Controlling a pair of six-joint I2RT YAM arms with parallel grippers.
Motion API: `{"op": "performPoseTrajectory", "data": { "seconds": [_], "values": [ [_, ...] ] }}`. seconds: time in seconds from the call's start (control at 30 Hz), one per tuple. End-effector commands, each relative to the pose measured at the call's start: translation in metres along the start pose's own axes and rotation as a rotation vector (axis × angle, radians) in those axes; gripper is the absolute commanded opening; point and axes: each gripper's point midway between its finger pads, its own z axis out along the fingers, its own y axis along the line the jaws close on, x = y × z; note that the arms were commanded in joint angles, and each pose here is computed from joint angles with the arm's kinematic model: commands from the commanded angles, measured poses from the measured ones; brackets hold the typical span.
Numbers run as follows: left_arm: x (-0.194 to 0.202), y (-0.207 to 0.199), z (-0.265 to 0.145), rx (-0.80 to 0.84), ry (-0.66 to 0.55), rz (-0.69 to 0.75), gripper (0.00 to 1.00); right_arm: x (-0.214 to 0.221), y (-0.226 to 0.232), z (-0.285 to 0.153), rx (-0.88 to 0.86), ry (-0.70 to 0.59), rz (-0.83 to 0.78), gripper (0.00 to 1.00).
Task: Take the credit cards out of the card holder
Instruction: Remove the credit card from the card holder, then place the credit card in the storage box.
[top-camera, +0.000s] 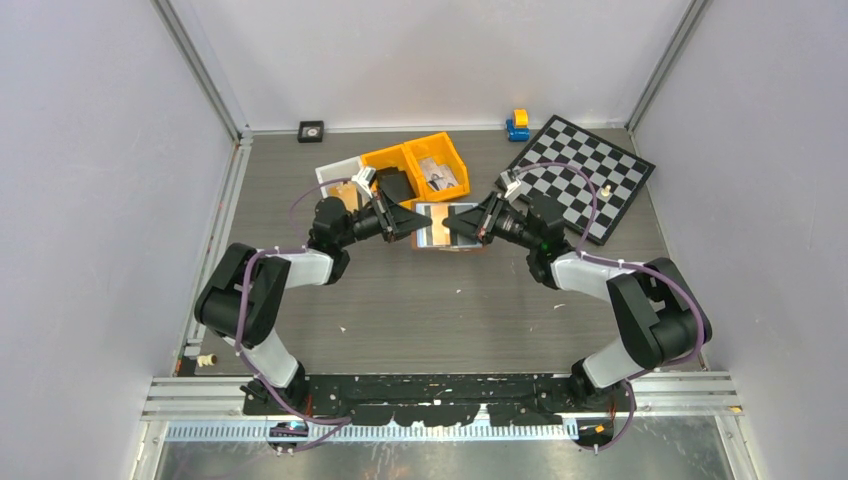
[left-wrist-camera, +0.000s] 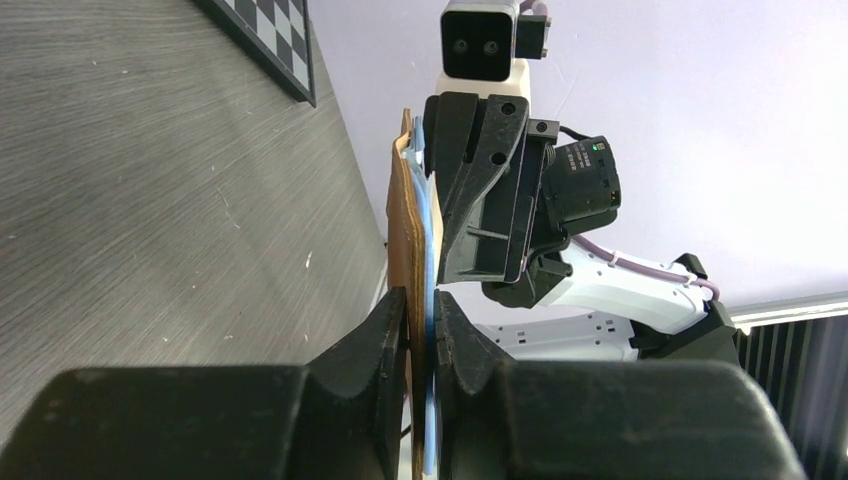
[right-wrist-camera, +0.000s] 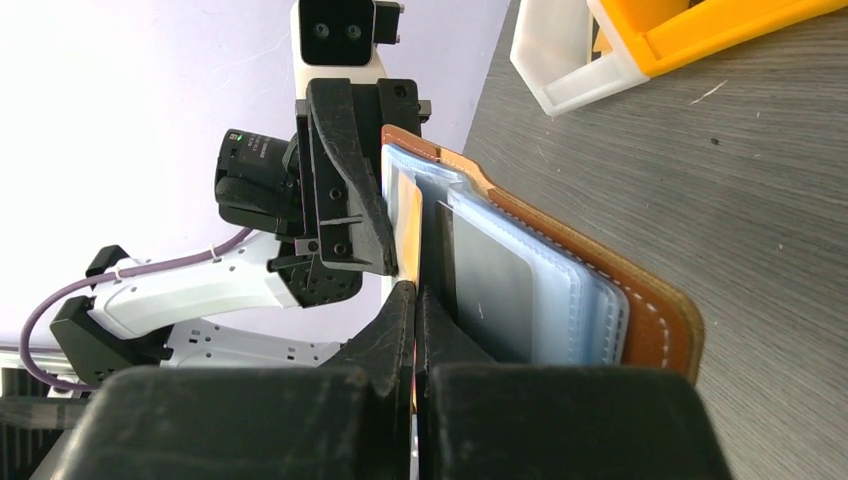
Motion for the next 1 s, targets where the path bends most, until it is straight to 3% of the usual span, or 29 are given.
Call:
{"op": "performPoseTrajectory", "data": {
  "seconds": [0.0, 0.23, 0.63, 0.87, 0.97],
  "values": [
    [-0.011, -0.020, -0.004, 0.080, -0.026, 0.072, 0.16, -0.011, 0.001, -0.009, 0.018, -0.051, -0.031, 0.01],
    [-0.016, -0.020, -0.011, 0.067, -0.054, 0.090, 0.01, -0.019, -0.020, -0.017, 0.138, -0.089, -0.059, 0.01],
    [-0.026, -0.002, -0.026, -0.041, -0.102, 0.098, 0.00, -0.029, -0.019, -0.030, 0.176, -0.145, -0.103, 0.00],
    [-0.049, 0.021, -0.077, -0.450, -0.246, 0.268, 0.00, -0.035, -0.034, -0.035, 0.315, -0.154, -0.234, 0.00],
    [-0.060, 0.010, -0.097, -0.526, -0.329, 0.352, 0.00, -0.028, -0.034, -0.019, 0.334, -0.102, -0.268, 0.01]
  ]
}}
